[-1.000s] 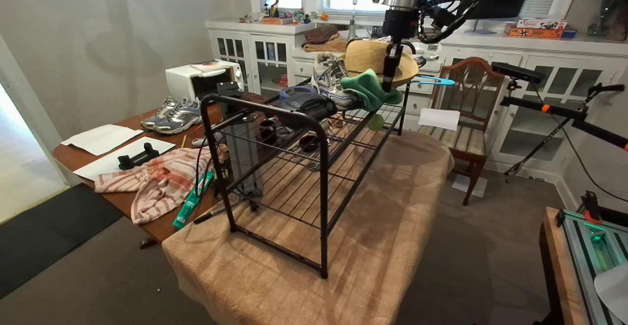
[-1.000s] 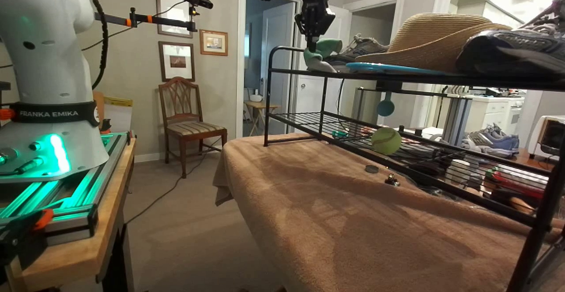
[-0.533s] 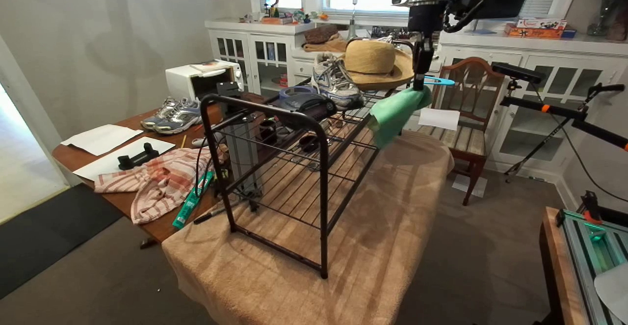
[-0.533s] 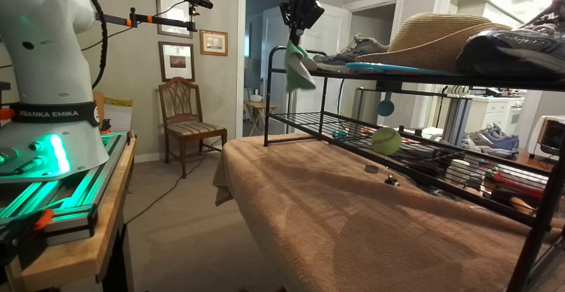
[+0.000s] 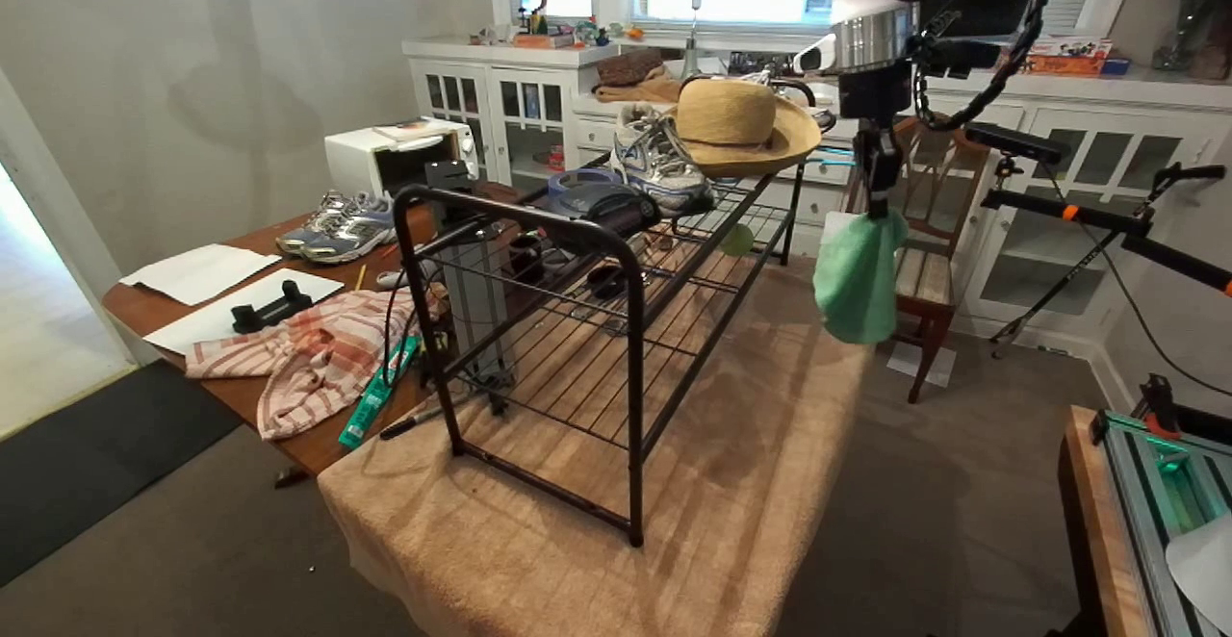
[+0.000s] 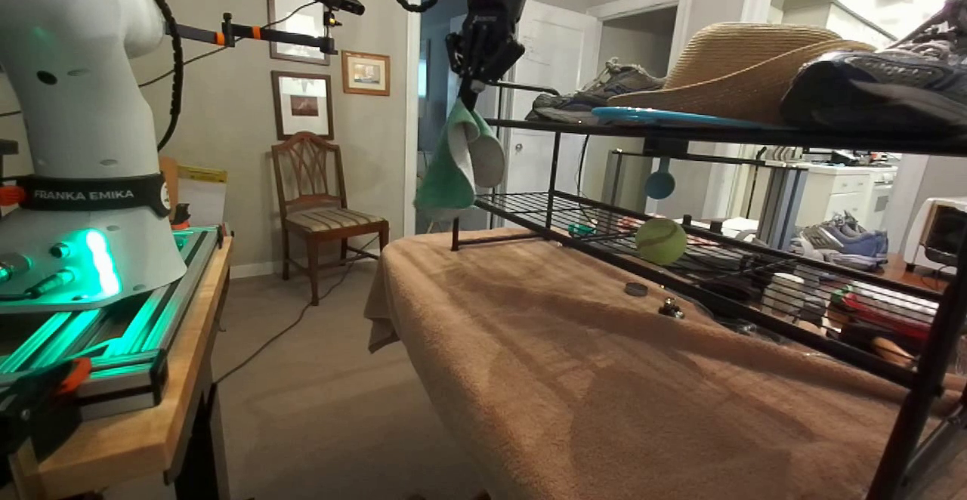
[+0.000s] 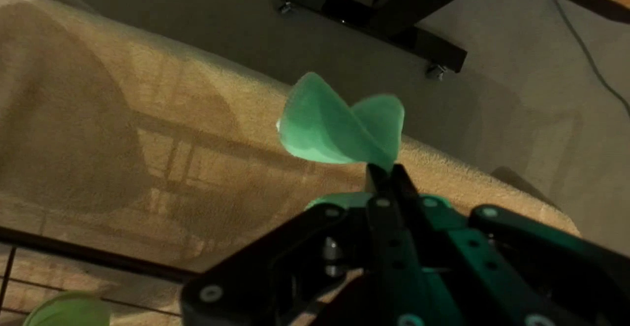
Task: Use the green towel to wipe the sneaker then place it on the bottom shelf of the rack.
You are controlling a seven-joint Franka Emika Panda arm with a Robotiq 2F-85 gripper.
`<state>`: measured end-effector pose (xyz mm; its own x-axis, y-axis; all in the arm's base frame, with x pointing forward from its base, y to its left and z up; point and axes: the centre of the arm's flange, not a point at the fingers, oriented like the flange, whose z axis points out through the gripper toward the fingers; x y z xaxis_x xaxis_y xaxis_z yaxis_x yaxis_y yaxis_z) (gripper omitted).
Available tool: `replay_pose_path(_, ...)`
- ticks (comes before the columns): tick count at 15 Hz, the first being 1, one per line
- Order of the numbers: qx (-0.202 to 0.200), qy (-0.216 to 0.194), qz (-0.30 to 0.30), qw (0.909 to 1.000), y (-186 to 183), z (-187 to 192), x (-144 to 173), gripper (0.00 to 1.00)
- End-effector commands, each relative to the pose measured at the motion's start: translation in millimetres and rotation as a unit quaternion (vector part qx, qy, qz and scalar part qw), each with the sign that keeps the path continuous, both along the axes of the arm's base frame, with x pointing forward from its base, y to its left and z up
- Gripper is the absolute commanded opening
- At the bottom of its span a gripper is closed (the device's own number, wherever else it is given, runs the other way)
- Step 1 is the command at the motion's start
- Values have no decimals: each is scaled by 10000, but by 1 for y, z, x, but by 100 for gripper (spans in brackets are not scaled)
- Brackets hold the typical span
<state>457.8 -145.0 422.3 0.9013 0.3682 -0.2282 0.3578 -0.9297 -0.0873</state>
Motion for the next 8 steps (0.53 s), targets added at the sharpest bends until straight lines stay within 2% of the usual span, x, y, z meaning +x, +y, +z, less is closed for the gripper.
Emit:
replay_pose_path(1,-145,-207,-105,9996,8,-18,-50,1)
replay_pose_path(3,-231,-811,-396,9957,11,-32,-64,1)
replay_pose_path(5,-343,-1073,-889,9897,9,-45,-69,1)
replay_pose_path(8,-519,-1747,-1330,9742,-1,-68,-65,1)
